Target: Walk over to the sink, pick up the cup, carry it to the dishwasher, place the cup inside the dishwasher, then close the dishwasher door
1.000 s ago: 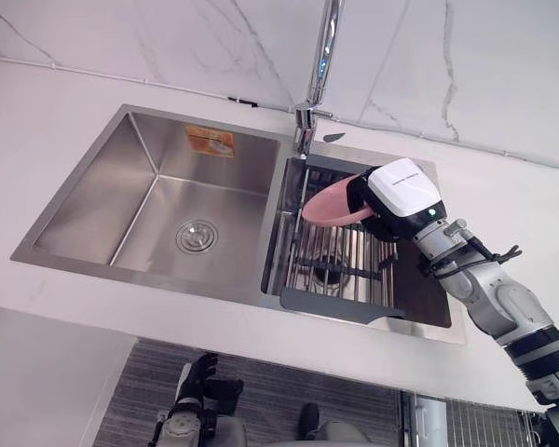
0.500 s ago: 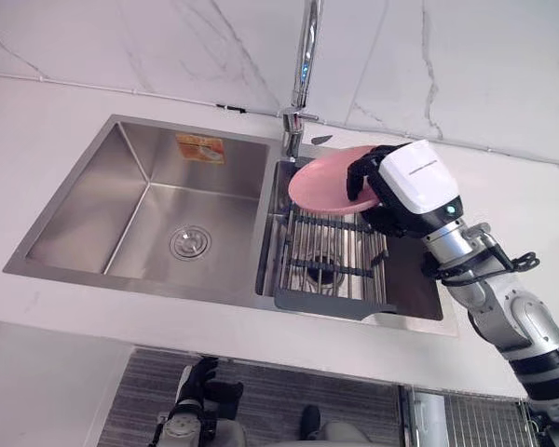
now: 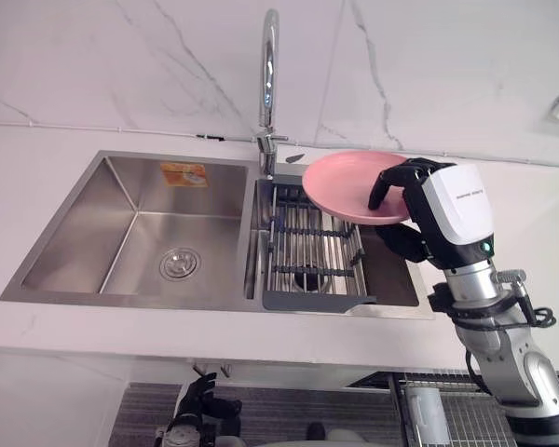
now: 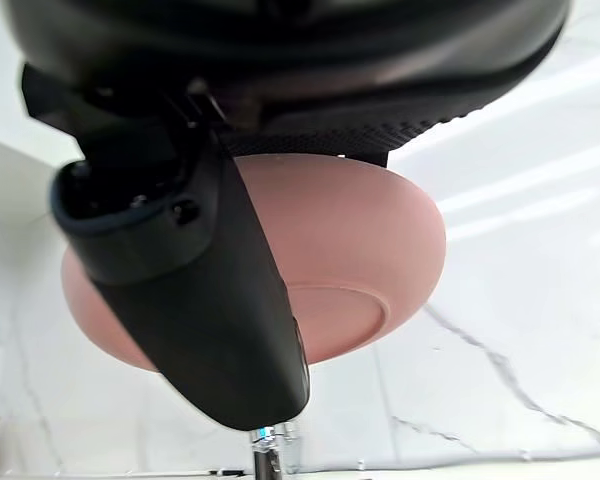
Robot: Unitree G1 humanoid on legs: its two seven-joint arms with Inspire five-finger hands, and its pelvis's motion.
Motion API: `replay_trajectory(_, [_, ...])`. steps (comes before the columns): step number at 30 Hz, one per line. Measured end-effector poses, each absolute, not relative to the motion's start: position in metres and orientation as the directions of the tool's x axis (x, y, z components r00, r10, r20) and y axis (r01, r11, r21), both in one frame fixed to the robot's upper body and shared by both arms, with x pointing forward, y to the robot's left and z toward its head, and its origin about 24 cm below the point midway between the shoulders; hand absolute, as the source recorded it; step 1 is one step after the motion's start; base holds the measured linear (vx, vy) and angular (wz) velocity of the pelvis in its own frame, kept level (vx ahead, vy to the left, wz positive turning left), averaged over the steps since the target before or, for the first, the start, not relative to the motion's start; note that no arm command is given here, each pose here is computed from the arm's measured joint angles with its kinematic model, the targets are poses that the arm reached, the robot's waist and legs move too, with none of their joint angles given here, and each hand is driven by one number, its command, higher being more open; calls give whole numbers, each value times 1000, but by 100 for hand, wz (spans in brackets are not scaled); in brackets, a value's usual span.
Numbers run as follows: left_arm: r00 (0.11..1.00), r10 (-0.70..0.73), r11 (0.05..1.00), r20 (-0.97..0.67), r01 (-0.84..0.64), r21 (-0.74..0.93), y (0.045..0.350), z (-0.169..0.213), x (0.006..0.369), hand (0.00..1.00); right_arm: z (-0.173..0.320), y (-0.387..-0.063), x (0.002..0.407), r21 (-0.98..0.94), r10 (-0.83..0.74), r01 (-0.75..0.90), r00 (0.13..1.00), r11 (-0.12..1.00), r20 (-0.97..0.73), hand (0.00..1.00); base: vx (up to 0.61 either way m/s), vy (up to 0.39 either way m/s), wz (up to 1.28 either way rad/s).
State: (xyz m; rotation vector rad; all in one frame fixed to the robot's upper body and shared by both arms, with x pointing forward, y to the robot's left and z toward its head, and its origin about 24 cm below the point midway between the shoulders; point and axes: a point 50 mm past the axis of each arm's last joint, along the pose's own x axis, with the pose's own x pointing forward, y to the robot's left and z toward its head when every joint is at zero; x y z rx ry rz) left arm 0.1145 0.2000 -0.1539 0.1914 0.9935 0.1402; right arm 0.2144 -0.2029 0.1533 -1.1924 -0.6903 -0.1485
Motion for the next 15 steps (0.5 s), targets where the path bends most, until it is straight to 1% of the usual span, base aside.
replay_trajectory(5, [543, 198, 974, -816, -19, 224, 199, -154, 115, 90, 148, -206, 206, -792, 199, 460, 800, 401, 566, 30, -1, -18, -12])
replay_trajectory(9, [575, 189, 976, -796, -24, 215, 195, -151, 121, 90, 149, -206, 206, -780, 184, 473, 795, 410, 578, 30, 11, 1, -39])
replay_trajectory(11, [559, 202, 978, -804, -71, 196, 195, -152, 120, 90, 149, -206, 208, -775, 178, 477, 793, 414, 583, 30, -18, 12, -73])
replay_trajectory(15, [520, 238, 969, -820, -183, 165, 200, -154, 115, 90, 143, -209, 212, -764, 106, 482, 813, 428, 572, 30, -75, 70, -87])
